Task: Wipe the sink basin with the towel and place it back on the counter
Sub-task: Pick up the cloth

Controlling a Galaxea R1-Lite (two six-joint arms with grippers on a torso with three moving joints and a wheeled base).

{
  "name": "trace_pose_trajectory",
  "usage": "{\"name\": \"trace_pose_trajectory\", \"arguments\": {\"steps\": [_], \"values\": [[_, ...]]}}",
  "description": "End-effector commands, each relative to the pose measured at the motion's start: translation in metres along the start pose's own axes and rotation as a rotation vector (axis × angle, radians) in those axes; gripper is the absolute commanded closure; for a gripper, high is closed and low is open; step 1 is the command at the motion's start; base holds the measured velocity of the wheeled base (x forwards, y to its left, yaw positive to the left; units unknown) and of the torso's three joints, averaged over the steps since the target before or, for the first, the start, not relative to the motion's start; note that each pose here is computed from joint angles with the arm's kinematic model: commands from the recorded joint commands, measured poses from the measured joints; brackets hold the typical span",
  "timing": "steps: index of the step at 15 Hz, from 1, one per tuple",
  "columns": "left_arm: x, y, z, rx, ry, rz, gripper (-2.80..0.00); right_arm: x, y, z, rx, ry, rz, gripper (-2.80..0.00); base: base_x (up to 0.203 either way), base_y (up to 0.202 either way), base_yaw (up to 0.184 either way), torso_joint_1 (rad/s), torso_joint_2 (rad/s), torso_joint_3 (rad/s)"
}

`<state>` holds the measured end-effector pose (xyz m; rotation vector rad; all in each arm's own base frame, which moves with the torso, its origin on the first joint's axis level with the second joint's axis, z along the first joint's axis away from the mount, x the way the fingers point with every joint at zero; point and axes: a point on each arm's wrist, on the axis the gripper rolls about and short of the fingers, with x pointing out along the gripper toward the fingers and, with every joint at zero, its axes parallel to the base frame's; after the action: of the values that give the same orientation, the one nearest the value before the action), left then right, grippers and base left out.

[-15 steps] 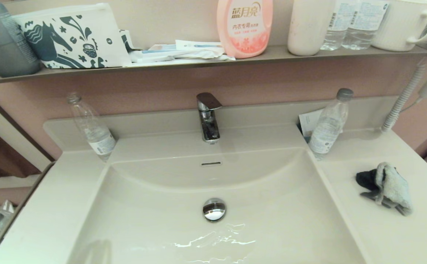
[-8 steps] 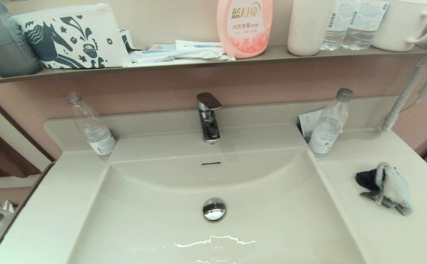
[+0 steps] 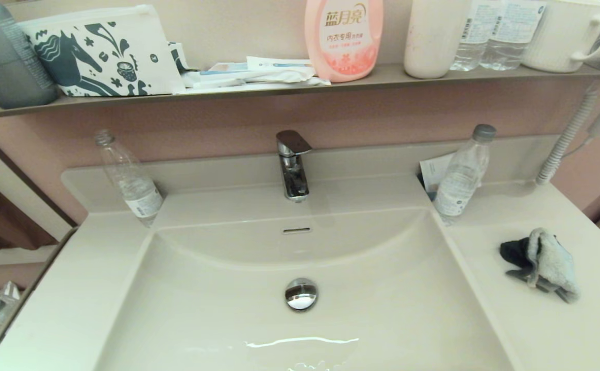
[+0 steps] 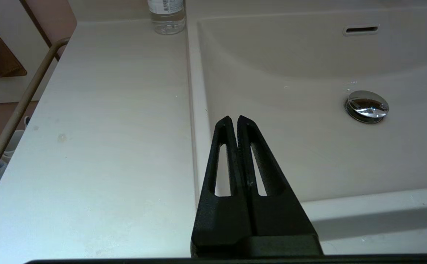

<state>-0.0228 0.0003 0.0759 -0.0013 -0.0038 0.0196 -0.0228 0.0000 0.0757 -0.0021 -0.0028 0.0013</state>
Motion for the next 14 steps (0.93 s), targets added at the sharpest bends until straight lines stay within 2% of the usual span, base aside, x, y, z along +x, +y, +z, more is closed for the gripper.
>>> {"name": "trace_pose_trajectory", "arguments": {"steps": [1,5,8,11,14], "values": [[0.000,0.000,0.000,0.000,0.002,0.001,0.00,0.000,0.000,0.000,0.001,0.000,0.001,0.00,0.000,0.000,0.000,0.000,0.00,0.000],[0.000,0.000,0.000,0.000,0.002,0.002,0.00,-0.001,0.000,0.004,-0.002,-0.014,-0.016,0.00,0.000,0.000,0.000,0.000,0.00,0.000],[0.000,0.000,0.000,0.000,0.002,0.000,0.00,-0.008,0.000,0.036,-0.012,-0.050,-0.016,0.00,0.000,0.000,0.000,0.000,0.00,0.000],[0.000,0.000,0.000,-0.001,0.002,0.001,0.00,0.003,-0.001,0.072,-0.011,0.035,-0.016,0.00,0.000,0.000,0.000,0.000,0.00,0.000],[0.000,0.000,0.000,0.000,0.002,0.001,0.00,0.040,-0.002,0.098,-0.019,0.214,-0.090,0.00,0.000,0.000,0.000,0.000,0.00,0.000]]}}
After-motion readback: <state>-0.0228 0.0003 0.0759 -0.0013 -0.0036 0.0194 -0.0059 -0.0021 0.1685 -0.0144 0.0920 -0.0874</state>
